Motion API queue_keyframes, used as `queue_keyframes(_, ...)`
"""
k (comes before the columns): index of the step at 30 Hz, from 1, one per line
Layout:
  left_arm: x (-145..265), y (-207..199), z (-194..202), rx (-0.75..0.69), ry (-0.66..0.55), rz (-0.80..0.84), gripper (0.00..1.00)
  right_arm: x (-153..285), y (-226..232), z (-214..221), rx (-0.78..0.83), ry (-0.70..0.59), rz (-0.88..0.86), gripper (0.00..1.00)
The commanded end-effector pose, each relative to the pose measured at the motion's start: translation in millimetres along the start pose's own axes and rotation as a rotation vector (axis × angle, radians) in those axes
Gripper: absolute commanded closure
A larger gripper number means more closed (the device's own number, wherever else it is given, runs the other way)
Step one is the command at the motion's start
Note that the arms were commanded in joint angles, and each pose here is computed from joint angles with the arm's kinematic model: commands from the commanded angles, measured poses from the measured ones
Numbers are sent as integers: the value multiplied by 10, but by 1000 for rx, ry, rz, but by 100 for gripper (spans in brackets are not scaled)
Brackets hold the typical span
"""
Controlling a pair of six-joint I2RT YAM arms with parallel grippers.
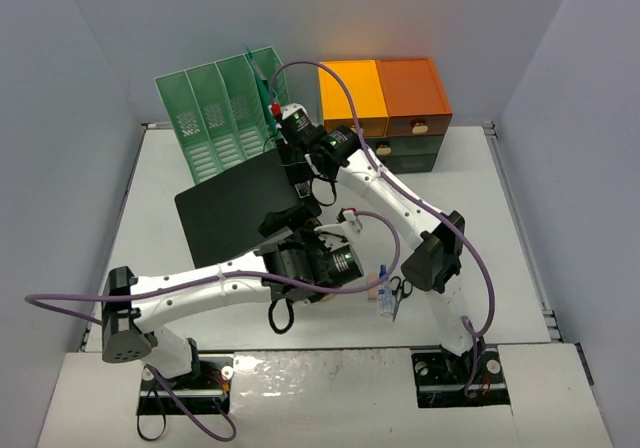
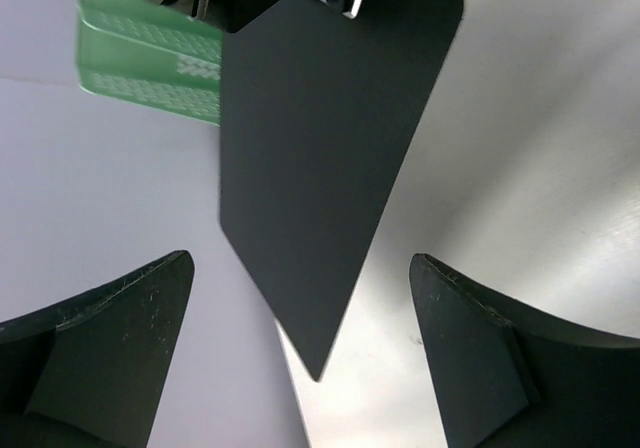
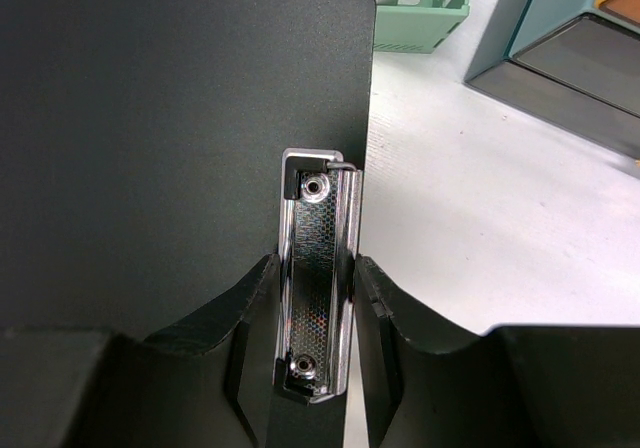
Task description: Organize the desk
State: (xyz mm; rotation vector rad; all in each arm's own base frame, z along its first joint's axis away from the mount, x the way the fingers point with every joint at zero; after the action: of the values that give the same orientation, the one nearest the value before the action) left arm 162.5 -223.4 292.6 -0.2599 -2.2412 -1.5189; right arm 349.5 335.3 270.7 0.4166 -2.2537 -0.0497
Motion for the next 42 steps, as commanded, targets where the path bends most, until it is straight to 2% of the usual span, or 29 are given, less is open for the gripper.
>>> queue_keyframes(1, 135, 180, -90, -107, -46, -185, 13, 423, 4, -298, -48, -100, -91, 100)
queue_keyframes(9, 116, 15, -71, -259, -57, -287, 13, 480, -70, -378, -66, -92, -133, 100)
queue_keyframes(21, 74, -272, -257, -313, -78, -386, 13, 623, -33, -327, -61, -41, -210, 100)
queue_keyframes(24, 54, -298, -324, -379, -71, -396, 13, 621, -26, -280, -60, -14, -226, 100)
queue_keyframes(27, 11, -335, -417, -336, -87, -411, 13, 614, -8, -217, -57, 12, -238, 100)
queue_keyframes(30, -75, -370, -449, -353, -73, -430, 13, 636, 28, -179, -57, 26, -257, 100)
queue_keyframes(31, -104, -369, -440, -397, -57, -437, 13, 640, 43, -170, -63, 34, -268, 100)
queue_keyframes(33, -139, -314, -465, -343, -58, -453, 13, 648, 67, -154, -69, 43, -280, 100)
queue_keyframes(42, -421, 104, -531, -281, 39, -515, 13, 669, 65, -75, -80, 71, -279, 100)
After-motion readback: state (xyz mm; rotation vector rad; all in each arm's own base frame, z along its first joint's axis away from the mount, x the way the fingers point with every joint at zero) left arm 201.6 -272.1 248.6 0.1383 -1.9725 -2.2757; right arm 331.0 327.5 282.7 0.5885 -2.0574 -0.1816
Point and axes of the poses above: each gripper's point midway between its finger pads, its own x axis back along the fingers, its own y axis along the line the jaws close on, z = x × y, the point moved 7 cm from there along x, back along the fingers, and after that the axes turned 13 degrees about -x, right-handed, at the moved point
